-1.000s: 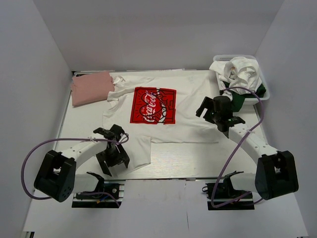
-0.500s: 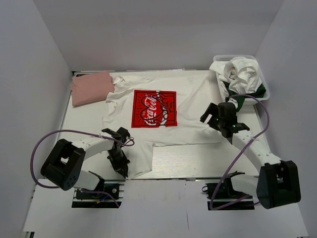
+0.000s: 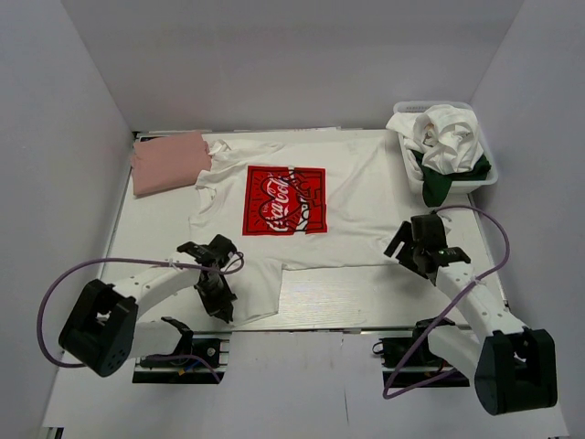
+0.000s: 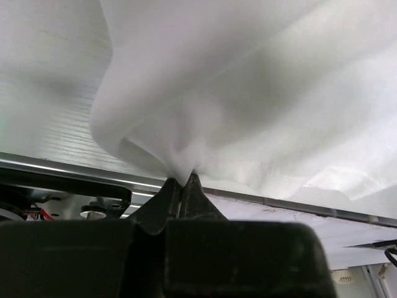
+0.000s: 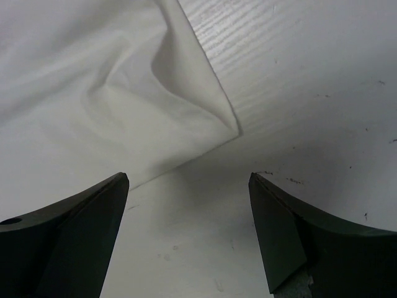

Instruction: Fold and stack the t-shirts

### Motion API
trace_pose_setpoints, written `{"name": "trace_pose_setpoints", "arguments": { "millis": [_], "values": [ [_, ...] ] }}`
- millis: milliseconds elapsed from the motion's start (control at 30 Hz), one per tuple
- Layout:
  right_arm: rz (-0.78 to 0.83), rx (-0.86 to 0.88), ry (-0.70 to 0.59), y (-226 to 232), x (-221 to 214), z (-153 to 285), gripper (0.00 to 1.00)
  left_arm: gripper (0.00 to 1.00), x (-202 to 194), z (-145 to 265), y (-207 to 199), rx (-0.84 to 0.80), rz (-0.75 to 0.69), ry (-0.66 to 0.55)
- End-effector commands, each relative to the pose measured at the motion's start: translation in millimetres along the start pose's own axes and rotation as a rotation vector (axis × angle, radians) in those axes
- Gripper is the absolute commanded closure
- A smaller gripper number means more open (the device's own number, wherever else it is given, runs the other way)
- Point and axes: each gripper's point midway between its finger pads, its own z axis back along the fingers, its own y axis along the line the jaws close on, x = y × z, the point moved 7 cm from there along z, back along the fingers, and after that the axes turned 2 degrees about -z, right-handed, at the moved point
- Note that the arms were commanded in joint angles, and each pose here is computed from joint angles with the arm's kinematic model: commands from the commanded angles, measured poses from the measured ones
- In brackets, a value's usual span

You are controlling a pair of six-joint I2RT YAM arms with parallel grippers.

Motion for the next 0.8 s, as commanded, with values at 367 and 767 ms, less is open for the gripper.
{"name": "trace_pose_setpoints", "arguments": {
  "millis": [367, 767],
  "values": [
    [-0.041, -0.072, 0.023, -12, -2, -48, 0.26, 1.00, -11, 1, 12, -0.049, -0.027, -0.012],
    [-0.126, -0.089, 0.027, -31, -17, -8, 1.00, 1.00, -29, 16, 23, -0.127, -0.015, 0.012]
  ]
}}
